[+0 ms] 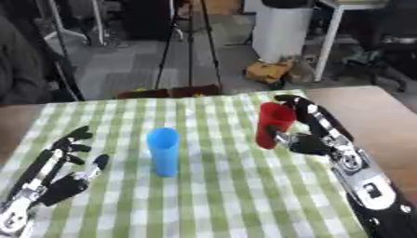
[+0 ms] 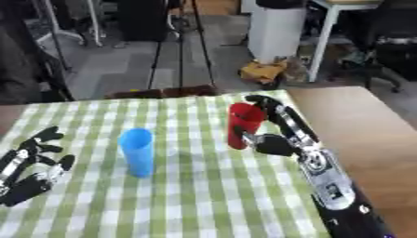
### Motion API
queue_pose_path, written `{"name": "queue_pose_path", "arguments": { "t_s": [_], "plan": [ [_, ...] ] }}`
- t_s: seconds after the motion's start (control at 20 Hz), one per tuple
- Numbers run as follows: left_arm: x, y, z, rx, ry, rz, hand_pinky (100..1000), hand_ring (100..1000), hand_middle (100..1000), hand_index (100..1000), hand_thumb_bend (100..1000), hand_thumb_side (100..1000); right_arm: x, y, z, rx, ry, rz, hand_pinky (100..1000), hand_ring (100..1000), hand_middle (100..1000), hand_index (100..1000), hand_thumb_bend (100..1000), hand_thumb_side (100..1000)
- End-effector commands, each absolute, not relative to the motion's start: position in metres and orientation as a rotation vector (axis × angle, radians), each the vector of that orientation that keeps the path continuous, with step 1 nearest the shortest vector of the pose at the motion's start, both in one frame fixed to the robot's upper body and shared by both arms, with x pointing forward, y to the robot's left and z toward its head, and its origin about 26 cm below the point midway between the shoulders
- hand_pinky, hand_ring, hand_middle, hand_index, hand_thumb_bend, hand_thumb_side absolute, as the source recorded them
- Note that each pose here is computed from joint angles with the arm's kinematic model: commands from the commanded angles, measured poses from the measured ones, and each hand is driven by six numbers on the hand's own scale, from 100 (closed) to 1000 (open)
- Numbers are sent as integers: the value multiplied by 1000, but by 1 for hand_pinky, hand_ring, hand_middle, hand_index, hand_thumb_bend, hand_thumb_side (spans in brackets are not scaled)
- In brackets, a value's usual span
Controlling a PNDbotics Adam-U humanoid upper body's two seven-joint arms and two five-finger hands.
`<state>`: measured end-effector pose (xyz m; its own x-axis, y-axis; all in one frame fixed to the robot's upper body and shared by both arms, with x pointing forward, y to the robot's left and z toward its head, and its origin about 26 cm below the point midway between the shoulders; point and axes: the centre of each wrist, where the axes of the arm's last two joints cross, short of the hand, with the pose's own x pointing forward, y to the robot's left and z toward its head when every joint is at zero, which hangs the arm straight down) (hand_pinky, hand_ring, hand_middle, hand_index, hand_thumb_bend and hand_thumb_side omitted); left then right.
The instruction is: Pour the contents of one cup into another cup.
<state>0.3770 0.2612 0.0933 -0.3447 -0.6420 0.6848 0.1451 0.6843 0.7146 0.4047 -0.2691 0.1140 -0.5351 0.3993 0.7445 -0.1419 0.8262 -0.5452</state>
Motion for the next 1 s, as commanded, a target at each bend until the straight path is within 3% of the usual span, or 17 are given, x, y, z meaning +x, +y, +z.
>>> {"name": "queue_pose_path", "arguments": {
  "t_s": [0.05, 0.55, 1.0],
  "plan": [
    [386, 257, 99, 422, -1752, -866, 680, 794, 868, 955, 400, 618, 405, -275, 131, -210, -2069, 697, 679, 610, 558, 865, 394, 287],
    [413, 235, 87, 455, -1705, -907, 682, 793, 866, 958, 430, 616, 404, -273, 134, -193, -2086, 691, 678, 609, 558, 865, 393, 284],
    [428, 216, 67, 414, -1658, -1015, 694, 801, 873, 978, 527, 604, 404, -271, 134, -183, -2093, 682, 678, 610, 557, 866, 387, 285]
  ]
}}
